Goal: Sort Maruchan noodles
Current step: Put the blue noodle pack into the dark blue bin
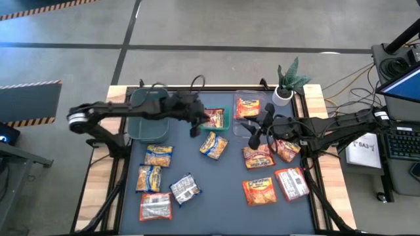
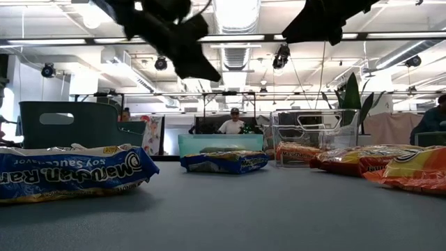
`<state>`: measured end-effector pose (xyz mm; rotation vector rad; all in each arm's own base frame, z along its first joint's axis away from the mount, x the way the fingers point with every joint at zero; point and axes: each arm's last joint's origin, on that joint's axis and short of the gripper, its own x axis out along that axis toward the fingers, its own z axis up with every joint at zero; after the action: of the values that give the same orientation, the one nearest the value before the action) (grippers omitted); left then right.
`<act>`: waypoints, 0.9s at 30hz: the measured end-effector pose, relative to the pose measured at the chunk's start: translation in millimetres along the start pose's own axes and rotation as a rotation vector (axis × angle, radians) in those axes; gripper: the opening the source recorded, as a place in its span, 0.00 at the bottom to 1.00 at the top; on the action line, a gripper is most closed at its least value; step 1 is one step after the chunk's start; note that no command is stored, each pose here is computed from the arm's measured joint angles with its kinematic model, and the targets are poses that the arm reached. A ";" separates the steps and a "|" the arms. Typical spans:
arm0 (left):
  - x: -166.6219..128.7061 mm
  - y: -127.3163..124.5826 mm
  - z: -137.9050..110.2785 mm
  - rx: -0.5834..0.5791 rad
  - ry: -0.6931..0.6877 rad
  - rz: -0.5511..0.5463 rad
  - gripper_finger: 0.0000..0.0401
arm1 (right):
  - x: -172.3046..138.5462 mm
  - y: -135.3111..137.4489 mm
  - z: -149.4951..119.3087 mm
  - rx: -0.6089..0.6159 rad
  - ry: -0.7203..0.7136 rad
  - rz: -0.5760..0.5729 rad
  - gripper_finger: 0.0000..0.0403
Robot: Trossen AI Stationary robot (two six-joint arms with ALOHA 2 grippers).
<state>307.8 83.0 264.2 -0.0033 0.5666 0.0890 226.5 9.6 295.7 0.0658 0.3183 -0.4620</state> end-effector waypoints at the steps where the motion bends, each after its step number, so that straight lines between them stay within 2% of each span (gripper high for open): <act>1: -5.0 -6.9 -4.5 0.002 -0.013 -0.013 0.10 | 0.0 0.1 0.6 0.028 -0.005 0.001 0.33; 5: -31.5 -28.9 -13.8 0.031 -0.130 -0.057 0.10 | 2.8 1.9 0.1 0.148 -0.006 0.008 0.33; 8: -47.7 -37.9 -25.3 0.049 -0.186 -0.072 0.10 | 8.5 8.2 -0.9 0.223 0.024 0.085 0.33; 14: -71.5 -41.3 -41.4 0.048 -0.295 -0.059 0.10 | 27.8 29.6 19.1 0.323 0.138 0.216 0.33; 17: -77.1 -42.0 -47.7 0.033 -0.324 -0.060 0.10 | 41.2 40.9 26.3 0.307 0.276 0.190 0.33; 21: -79.3 -42.7 -55.5 0.011 -0.316 -0.064 0.10 | 59.1 53.1 29.7 0.269 0.507 0.088 0.33; 24: -81.6 -42.9 -56.3 0.013 -0.327 -0.063 0.10 | 72.6 60.8 26.0 0.223 0.677 -0.006 0.33; 27: -82.2 -42.9 -56.3 0.017 -0.328 -0.062 0.10 | 86.1 69.3 21.2 0.171 0.802 -0.050 0.33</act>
<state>212.2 31.9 259.9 0.0099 0.2388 0.0229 336.5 31.9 287.9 0.4161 1.0688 -0.4972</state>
